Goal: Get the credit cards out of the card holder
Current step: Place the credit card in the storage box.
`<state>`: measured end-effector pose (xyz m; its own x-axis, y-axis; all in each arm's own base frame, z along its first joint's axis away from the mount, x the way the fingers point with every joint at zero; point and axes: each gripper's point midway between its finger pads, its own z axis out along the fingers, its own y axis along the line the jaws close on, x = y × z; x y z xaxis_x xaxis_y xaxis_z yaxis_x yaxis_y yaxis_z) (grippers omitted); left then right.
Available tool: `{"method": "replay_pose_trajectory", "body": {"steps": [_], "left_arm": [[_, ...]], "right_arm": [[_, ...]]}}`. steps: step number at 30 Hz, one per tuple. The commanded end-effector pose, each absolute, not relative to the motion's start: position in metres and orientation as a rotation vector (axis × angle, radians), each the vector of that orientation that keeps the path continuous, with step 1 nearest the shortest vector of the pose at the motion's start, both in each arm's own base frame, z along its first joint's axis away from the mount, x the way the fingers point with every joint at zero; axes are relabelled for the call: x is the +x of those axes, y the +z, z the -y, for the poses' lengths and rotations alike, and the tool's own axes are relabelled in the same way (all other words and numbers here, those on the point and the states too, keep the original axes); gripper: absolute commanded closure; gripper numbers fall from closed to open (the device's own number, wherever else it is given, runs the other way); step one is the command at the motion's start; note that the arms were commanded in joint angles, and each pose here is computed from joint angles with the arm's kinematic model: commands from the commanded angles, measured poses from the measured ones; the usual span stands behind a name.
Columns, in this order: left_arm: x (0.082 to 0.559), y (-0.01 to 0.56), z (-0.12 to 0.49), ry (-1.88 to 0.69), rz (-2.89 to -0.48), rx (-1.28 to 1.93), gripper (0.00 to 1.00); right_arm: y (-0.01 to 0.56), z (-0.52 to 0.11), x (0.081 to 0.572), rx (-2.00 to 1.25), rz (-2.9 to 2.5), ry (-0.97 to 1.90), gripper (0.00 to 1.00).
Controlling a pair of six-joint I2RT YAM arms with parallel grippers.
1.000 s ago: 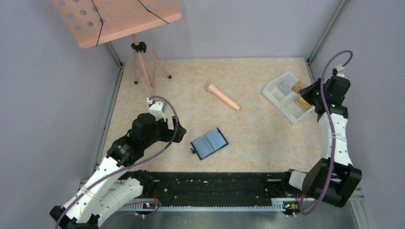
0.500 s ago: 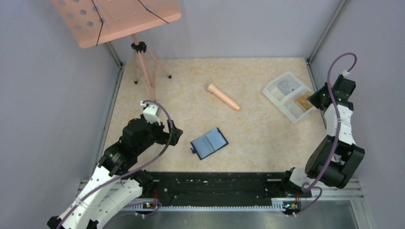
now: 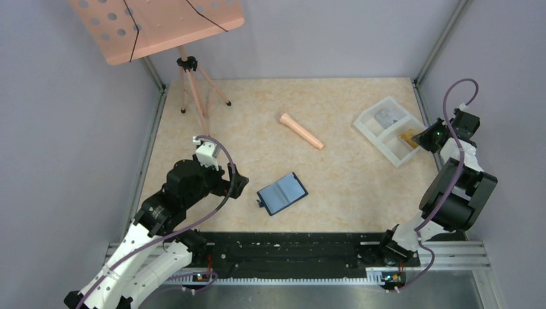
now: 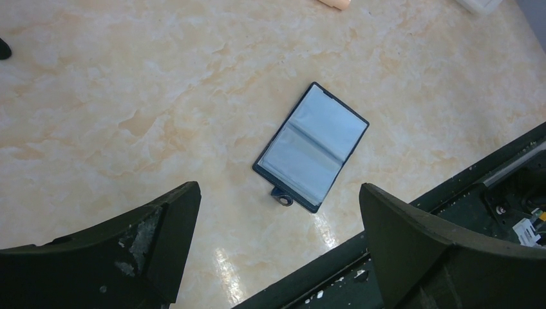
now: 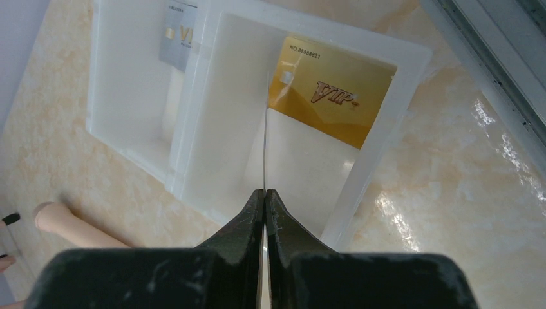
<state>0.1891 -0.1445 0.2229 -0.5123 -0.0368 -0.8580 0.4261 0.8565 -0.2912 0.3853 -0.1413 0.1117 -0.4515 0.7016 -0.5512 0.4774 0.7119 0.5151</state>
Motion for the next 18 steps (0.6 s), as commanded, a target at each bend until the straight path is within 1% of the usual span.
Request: {"method": "replay_pose_trajectory", "body": {"steps": [1,18], "left_arm": [[0.193,0.229,0.153,-0.623,-1.998,0.311,0.01],[0.190,0.229,0.156,-0.650,-1.995,0.328,0.01]], "right_arm": [[0.118,0.152,0.396,0.826,-2.086,0.418,1.00],[0.115,0.164,0.405,0.861,-2.055,0.510,1.00]]}}
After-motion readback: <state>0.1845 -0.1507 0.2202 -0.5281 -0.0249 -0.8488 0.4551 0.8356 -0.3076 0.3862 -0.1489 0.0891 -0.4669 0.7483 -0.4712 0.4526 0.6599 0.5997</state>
